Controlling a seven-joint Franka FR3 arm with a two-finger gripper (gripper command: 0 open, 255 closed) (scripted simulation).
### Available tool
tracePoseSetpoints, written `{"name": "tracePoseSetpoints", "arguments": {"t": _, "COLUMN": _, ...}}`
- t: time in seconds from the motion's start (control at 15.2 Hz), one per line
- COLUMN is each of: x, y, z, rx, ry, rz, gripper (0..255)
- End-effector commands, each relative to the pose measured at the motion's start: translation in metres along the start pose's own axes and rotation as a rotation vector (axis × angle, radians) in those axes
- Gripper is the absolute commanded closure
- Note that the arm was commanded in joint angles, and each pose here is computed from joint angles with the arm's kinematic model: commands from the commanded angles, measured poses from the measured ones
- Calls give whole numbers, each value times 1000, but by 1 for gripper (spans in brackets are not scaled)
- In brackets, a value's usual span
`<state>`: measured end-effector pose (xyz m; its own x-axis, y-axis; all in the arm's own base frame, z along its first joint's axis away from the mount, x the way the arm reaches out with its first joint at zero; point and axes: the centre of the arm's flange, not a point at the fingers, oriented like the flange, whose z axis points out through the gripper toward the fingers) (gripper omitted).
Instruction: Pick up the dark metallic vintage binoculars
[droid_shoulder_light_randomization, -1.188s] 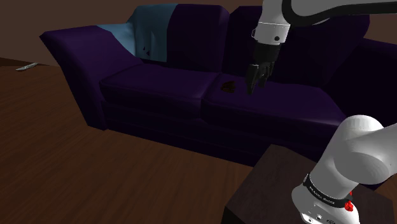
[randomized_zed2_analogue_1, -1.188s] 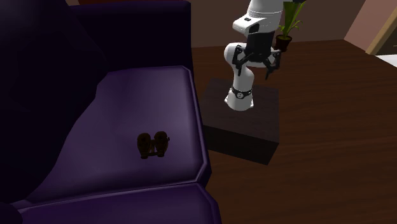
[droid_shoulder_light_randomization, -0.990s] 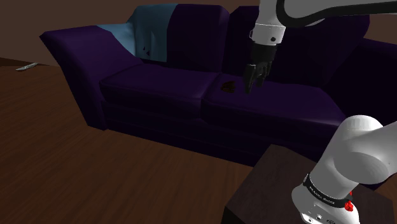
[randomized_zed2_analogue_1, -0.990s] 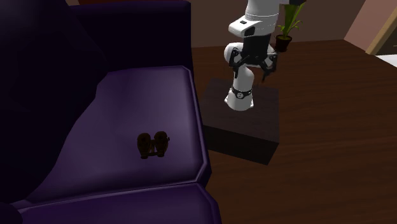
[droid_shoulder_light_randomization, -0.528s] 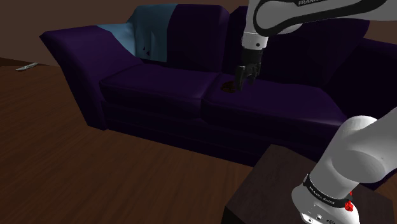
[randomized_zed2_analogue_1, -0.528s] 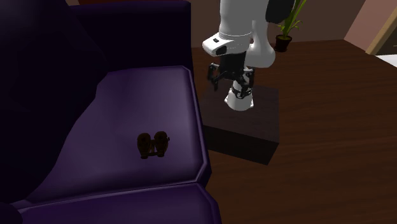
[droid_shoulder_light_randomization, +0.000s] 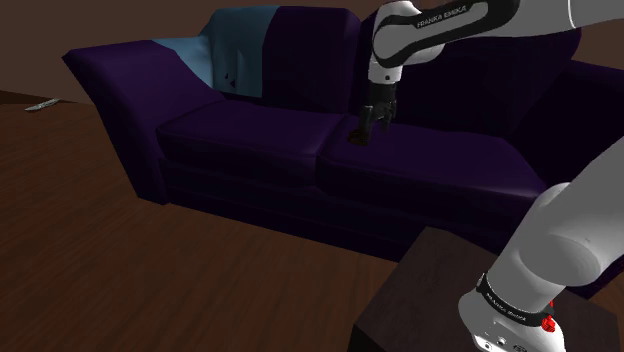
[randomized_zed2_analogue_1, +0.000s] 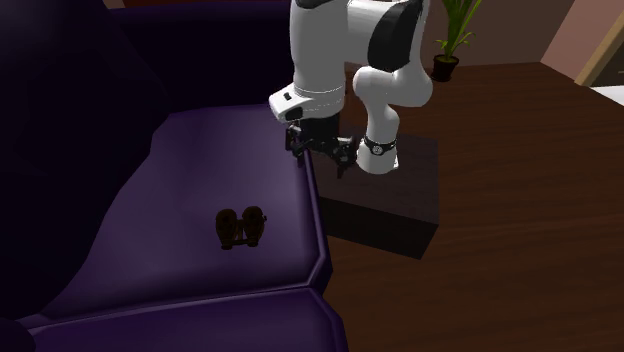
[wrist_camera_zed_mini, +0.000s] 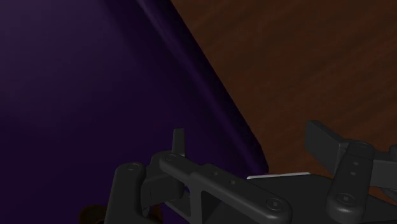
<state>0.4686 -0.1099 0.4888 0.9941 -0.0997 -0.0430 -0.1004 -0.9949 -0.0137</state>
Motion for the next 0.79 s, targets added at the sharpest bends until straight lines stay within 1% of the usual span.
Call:
{"name": "tracePoseSetpoints", "arguments": {"t": 0.0, "x": 21, "y": 17, "z": 6, "rx": -4, "ry": -7, "rz": 9, "gripper": 0}}
{"name": "tracePoseSetpoints", "arguments": {"t": 0.66, "x": 116, "y": 102, "z": 48, "rx": -22, "ry": -40, "rz": 55, "gripper": 0}}
{"name": "tracePoseSetpoints", "arguments": {"t": 0.73, "x": 121, "y": 107, "z": 51, "rx": -23, "ry": -41, "rz": 58, "gripper": 0}}
